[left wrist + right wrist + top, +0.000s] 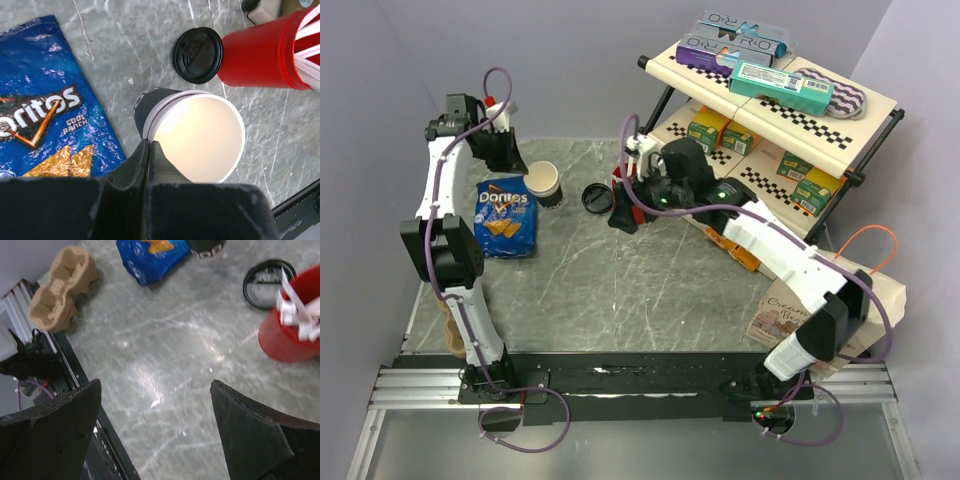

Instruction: Pack the takeout coffee

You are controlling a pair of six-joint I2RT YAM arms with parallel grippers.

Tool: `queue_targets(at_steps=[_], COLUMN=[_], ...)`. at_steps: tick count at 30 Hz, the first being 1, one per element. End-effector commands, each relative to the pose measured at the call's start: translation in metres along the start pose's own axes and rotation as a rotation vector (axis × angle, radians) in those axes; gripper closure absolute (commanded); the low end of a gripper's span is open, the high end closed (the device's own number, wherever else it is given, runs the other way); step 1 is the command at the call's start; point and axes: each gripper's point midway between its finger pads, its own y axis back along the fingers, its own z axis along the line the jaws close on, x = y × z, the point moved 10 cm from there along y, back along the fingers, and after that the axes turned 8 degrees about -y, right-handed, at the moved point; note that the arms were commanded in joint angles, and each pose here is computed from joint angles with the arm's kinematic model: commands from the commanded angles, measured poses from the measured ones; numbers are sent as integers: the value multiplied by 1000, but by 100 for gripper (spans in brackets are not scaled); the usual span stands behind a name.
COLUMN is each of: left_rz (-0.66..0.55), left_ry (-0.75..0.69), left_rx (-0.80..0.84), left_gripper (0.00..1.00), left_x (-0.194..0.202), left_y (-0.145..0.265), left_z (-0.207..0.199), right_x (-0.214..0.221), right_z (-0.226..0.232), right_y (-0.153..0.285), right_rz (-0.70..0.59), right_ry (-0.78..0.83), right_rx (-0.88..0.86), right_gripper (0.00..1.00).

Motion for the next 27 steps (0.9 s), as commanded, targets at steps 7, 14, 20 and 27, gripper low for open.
queue_targets(at_steps=[7,14,20,27], left_rz=[-19,-37,-22,-23], left_ry=[147,152,178,279], left_rx=[132,122,112,148], left_gripper=[99,99,99,99], left_x=[23,22,31,41], left_y=[13,22,23,27], left_z=[9,6,8,12], right_x=[-78,-80,-81,-75], right_z=[27,21,6,-10], right_y=[-71,-126,-167,-193], right_rz=[-170,-149,-172,-186], right_ry=[-76,-225,-254,-251], right_rx=[-178,-102,-61,5], right_gripper=[9,28,60,65])
